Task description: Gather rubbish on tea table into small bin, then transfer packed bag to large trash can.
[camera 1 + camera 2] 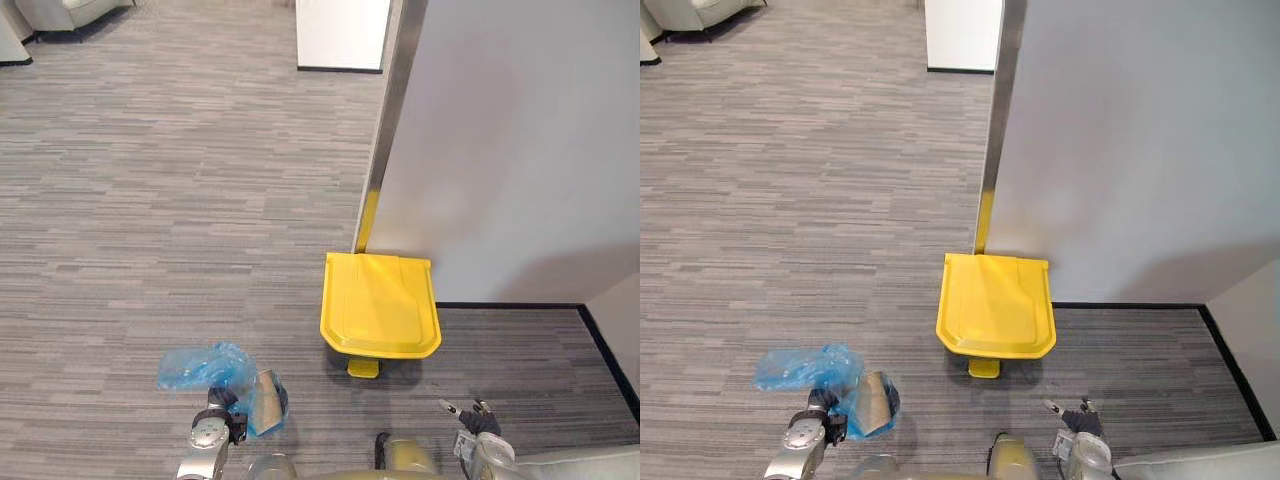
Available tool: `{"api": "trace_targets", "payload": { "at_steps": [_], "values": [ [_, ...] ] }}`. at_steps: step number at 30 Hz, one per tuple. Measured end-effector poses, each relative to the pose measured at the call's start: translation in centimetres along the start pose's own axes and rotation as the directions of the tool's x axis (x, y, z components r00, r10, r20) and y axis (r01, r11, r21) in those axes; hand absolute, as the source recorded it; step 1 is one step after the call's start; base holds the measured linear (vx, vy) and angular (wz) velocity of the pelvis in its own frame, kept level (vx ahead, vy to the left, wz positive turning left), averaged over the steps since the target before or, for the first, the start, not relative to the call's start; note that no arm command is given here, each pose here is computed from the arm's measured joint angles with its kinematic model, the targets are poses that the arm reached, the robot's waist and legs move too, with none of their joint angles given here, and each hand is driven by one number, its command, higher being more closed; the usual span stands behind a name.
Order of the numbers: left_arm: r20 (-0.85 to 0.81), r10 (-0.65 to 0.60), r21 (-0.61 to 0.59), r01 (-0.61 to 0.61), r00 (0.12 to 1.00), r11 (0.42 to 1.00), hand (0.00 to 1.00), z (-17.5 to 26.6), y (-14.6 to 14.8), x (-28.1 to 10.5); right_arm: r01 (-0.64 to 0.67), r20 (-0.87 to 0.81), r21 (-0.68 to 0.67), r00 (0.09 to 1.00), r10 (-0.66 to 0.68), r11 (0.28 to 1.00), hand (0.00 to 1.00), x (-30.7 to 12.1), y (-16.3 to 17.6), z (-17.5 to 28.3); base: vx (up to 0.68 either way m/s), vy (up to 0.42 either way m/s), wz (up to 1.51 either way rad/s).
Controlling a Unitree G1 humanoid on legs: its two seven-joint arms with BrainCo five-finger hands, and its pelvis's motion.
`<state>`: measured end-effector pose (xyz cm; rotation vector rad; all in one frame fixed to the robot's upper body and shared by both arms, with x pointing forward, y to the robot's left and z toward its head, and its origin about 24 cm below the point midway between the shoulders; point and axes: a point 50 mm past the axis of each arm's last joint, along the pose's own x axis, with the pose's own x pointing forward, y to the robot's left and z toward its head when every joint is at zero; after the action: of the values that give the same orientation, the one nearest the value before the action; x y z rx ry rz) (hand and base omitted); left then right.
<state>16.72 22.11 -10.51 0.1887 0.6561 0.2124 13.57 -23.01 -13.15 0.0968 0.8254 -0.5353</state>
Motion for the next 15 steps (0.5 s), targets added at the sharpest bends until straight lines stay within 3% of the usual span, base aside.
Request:
{"api": "trace_targets", "payload": {
  "at_steps": [10,15],
  "values": [
    [0.155,-0.031,-0.007,0.033,0.987,0.999,1.0,5.2,-1.2,1.8,0.018,0.1,0.044,0.995,-0.022,0.999,0.0,0.1,-0.3,2.5,0.07,-0.137,0.23],
    [0.155,-0.05,-0.009,0.052,0.987,0.999,1.0,5.2,-1.6,1.8,0.077,0.055,0.095,0.995,-0.082,0.992,0.0,-0.6,-2.0,0.8,0.14,-0.156,0.57]
  ]
}}
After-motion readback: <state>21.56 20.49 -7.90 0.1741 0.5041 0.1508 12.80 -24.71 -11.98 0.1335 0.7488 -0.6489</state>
